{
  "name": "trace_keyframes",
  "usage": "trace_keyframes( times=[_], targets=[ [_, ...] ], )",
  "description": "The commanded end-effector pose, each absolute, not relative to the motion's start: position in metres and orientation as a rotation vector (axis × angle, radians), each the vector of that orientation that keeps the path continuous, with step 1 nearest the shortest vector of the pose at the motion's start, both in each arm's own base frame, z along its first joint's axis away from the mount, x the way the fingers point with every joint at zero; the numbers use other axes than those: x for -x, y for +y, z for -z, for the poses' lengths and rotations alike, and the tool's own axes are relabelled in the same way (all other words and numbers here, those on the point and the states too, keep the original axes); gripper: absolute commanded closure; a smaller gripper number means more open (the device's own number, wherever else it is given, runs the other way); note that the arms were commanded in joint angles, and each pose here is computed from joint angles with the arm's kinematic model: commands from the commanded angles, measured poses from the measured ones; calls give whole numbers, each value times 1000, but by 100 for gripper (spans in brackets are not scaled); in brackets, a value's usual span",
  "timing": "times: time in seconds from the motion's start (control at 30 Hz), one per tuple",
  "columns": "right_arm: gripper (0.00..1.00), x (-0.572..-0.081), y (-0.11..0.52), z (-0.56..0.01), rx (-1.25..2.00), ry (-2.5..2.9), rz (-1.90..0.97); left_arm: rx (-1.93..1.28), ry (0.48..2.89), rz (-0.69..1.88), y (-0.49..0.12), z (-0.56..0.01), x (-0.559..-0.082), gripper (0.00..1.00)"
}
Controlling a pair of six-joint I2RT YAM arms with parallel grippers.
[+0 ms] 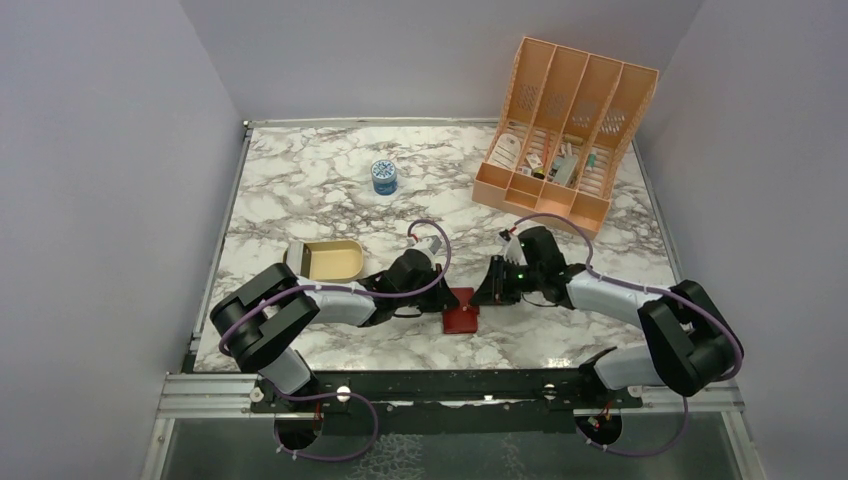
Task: Put the credit cards into the card holder
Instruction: Close the card holder at the center of the board.
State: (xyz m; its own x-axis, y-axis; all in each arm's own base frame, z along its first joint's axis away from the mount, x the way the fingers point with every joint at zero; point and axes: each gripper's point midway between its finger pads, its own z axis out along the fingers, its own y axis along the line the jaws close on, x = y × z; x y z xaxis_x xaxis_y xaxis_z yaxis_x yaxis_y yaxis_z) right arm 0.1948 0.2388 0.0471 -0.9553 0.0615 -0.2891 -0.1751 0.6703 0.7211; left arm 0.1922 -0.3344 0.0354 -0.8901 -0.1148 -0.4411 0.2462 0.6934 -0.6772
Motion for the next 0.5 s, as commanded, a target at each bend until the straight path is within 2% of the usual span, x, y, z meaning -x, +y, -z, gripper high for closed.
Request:
trace_keyframes(
  times=[0.0,0.47],
  targets=[
    [84,-201,241,-46,97,2597,-1142,-109,2511,989,-327,-16,-186,98],
    [84,-190,246,-35,93,2625,-1180,-105,2516,985,-327,-14,-186,98]
  ],
)
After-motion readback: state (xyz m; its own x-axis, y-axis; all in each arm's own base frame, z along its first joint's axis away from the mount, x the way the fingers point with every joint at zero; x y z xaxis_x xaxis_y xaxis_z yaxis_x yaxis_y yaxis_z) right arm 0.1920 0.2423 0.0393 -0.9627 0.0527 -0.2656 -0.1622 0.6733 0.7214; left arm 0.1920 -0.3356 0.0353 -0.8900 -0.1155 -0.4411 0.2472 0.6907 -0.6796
